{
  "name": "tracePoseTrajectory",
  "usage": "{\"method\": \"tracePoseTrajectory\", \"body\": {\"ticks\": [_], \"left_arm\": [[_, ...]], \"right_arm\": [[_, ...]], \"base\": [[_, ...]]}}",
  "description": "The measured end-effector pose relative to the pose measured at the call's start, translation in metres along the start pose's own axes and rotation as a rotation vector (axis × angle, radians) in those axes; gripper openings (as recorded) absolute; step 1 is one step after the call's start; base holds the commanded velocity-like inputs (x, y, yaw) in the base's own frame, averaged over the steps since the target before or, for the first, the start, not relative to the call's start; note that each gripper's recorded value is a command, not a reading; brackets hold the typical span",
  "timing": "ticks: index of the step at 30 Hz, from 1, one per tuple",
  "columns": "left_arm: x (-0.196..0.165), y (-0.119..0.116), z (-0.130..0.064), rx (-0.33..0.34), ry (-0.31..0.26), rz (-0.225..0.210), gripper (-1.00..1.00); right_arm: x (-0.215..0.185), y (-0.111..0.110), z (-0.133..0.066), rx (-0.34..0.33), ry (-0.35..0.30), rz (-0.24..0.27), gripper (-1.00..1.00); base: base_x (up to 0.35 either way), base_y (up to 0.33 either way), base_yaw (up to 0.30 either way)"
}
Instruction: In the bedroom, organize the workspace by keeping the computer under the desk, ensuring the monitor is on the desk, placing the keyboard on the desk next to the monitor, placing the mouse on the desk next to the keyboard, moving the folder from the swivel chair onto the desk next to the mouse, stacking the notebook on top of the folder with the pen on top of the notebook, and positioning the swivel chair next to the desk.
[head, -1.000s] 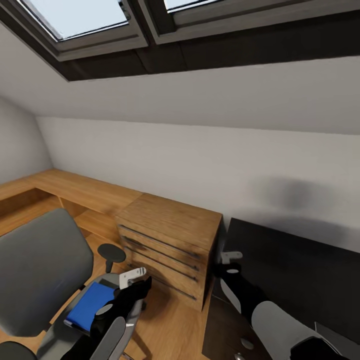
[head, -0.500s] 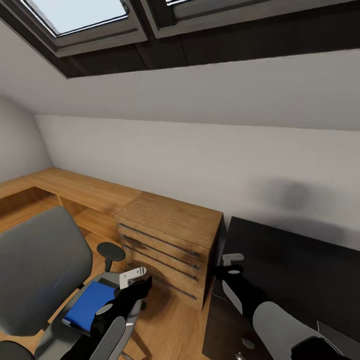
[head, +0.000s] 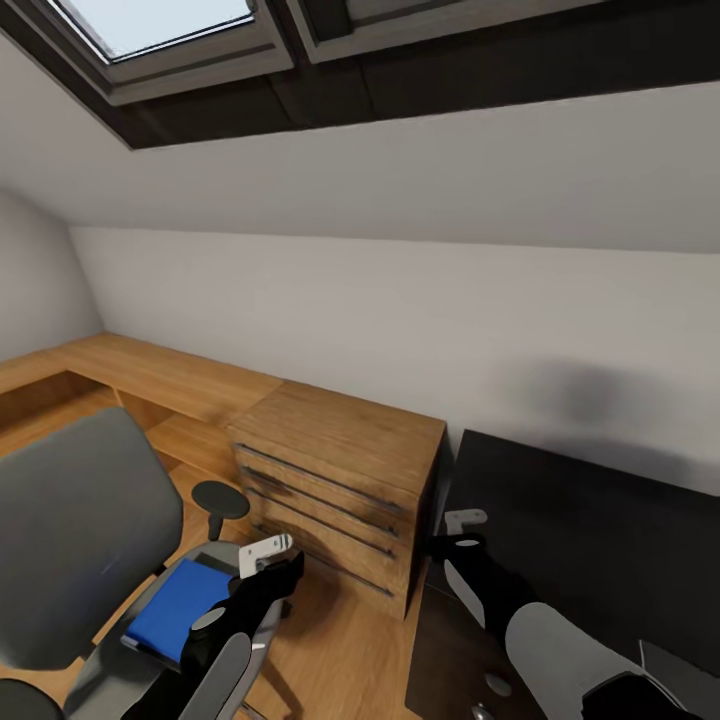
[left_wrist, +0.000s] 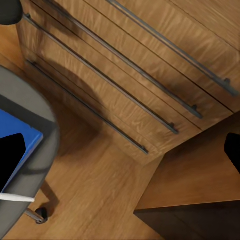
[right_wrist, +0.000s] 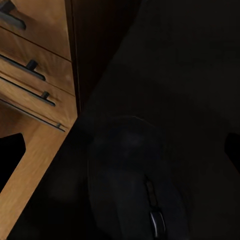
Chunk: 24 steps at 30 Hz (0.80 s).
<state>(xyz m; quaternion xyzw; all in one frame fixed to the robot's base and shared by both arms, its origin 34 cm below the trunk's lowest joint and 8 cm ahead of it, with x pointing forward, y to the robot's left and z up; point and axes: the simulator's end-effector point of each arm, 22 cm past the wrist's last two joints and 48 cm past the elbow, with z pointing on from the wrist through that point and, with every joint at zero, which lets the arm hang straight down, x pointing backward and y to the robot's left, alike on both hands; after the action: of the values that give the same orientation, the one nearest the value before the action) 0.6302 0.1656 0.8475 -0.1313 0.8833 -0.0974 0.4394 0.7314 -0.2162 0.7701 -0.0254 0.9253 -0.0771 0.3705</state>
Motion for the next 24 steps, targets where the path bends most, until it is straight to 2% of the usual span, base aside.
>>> {"method": "tracePoseTrajectory", "body": {"ticks": [9,24], "left_arm": [[0.008,0.003,0.008,-0.001,0.000,0.000,1.00],[0.024,0.009,0.022,0.000,0.000,-0.001,1.00]], "right_arm": [[0.015,0.001,0.009,0.001,0.032,-0.008,1.00],[0.028,0.005,0.026,0.001,0.034,-0.010,1.00]], "base": [[0.000,0.000,0.000],[0.000,0.000,0.000]]}}
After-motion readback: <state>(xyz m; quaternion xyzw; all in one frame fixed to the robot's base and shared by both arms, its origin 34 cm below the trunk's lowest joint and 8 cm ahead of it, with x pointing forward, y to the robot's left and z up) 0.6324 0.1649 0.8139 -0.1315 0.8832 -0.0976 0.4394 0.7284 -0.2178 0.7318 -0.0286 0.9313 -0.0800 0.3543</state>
